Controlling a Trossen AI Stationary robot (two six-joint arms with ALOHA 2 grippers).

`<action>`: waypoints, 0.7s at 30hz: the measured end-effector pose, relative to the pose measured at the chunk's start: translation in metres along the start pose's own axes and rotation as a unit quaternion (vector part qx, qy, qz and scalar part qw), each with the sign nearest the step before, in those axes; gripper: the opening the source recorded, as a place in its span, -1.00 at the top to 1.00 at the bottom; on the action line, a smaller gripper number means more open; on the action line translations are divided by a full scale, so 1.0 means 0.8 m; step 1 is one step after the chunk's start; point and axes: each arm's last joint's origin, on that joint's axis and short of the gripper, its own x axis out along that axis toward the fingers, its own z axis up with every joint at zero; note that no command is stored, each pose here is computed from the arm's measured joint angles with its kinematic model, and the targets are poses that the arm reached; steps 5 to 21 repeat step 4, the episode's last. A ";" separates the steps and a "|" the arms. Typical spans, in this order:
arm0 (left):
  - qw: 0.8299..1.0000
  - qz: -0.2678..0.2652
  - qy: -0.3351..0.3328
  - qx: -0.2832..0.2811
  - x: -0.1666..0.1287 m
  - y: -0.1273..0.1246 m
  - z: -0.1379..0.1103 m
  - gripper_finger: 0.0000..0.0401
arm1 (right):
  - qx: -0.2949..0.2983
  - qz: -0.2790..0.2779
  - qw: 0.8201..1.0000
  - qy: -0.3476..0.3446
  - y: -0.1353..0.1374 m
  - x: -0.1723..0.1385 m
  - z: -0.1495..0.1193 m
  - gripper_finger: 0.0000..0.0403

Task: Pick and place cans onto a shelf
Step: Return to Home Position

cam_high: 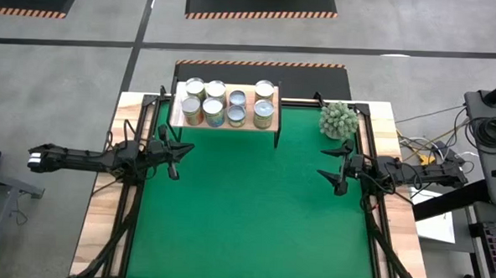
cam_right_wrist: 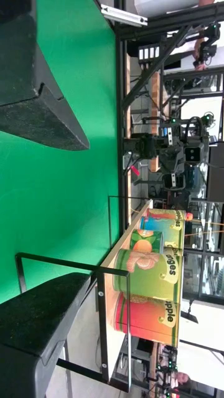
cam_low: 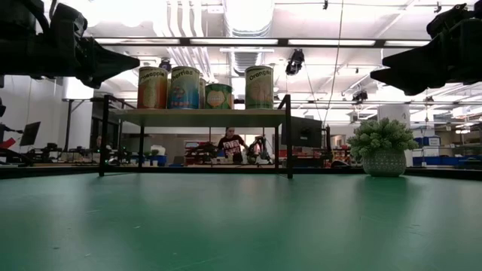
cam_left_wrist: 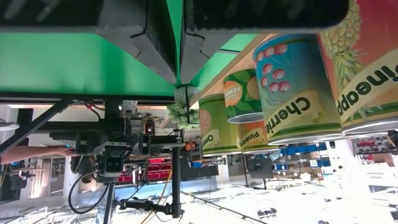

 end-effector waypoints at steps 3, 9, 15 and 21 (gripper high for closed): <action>1.000 0.000 0.000 0.000 0.000 0.000 0.000 1.00 | 0.000 0.000 1.000 0.000 0.000 0.000 0.000 -0.61; 1.000 0.000 0.000 0.000 0.000 0.000 0.000 1.00 | 0.000 0.000 1.000 0.000 0.000 0.000 0.000 -0.61; 1.000 0.000 0.000 0.000 0.000 0.000 0.000 1.00 | 0.000 0.000 1.000 0.000 0.000 0.000 0.000 -0.61; 1.000 0.000 0.000 0.000 0.000 0.000 0.000 1.00 | 0.000 0.000 1.000 0.000 0.000 0.000 0.000 -0.61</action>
